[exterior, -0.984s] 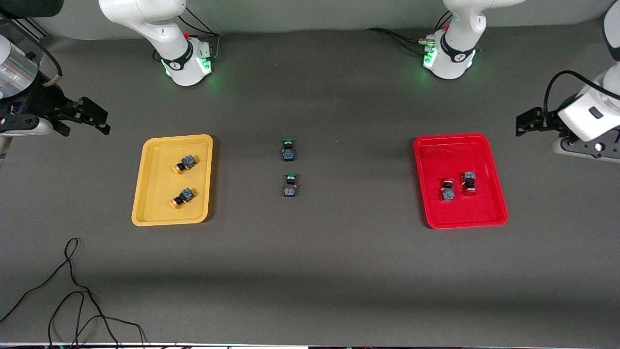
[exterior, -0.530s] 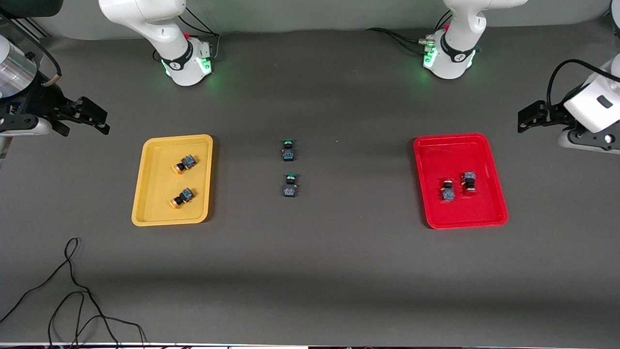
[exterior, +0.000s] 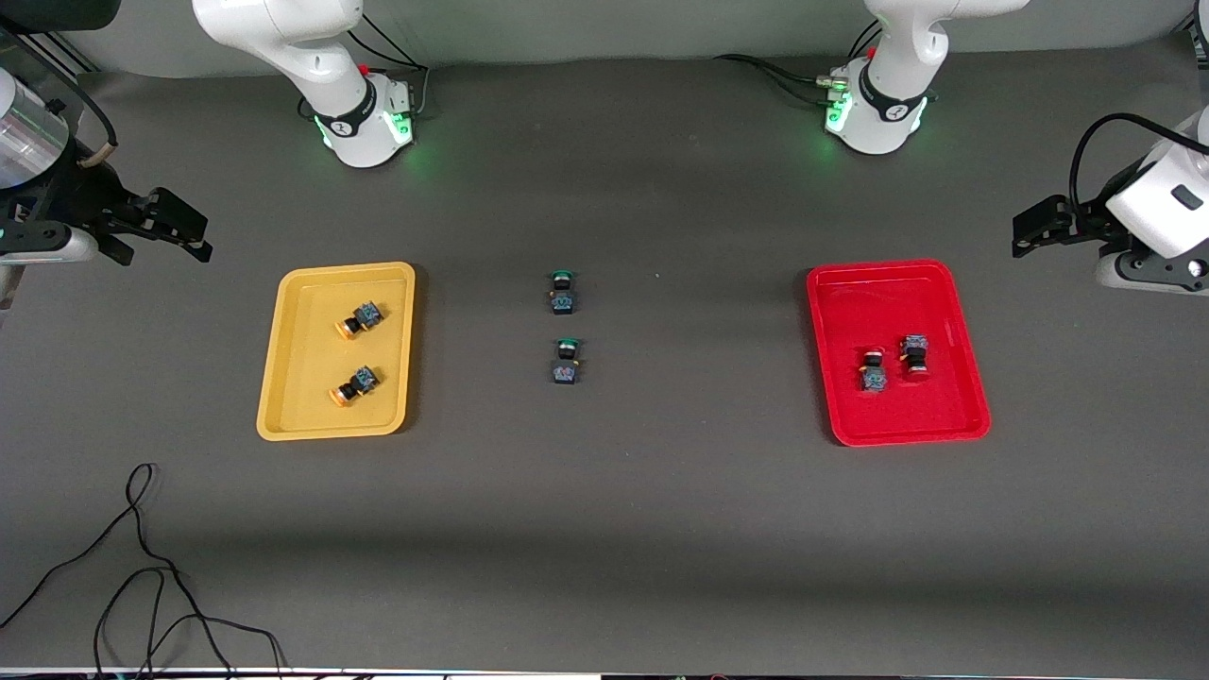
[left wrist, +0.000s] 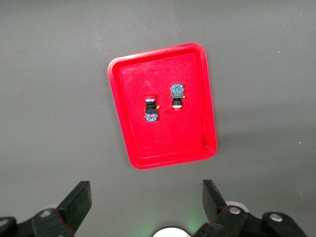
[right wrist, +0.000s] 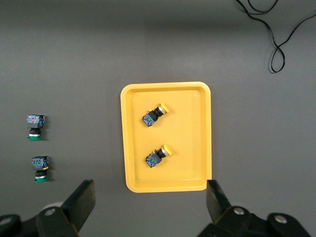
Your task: Place red and yellow buttons in trays
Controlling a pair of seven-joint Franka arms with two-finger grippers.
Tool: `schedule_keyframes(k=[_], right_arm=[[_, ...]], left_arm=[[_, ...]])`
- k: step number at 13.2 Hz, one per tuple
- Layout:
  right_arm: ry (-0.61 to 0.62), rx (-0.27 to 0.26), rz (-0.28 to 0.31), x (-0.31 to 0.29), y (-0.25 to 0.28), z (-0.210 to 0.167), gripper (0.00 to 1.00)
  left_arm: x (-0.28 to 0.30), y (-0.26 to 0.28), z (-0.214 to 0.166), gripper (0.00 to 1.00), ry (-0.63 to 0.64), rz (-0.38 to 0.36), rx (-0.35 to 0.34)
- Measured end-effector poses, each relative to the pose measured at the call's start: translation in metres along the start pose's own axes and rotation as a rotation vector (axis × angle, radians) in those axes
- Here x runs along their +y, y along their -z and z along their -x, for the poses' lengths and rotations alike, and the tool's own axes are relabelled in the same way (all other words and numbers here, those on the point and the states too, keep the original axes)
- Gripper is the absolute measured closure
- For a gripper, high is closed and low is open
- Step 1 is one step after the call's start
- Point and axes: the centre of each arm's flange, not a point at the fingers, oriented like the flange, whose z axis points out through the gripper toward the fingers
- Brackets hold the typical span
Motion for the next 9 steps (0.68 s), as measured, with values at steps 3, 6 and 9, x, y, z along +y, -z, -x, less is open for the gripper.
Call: schedule_keyframes(k=[3,6,9], right_arm=[[0.000,-0.015,0.002,-0.001,-0.008,-0.004,0.00],[0.001,-0.026,0.003,-0.001,-0.014,-0.007,0.00],[0.000,-0.035,0.004,-0.001,-0.019,-0.009,0.00]], left_arm=[[0.000,0.000,0.000,0.00,0.006,0.000,0.000],[-0.001,0.000,0.000,0.00,0.010,0.000,0.000],[-0.002,0.000,0.000,0.00,0.012,0.000,0.000]])
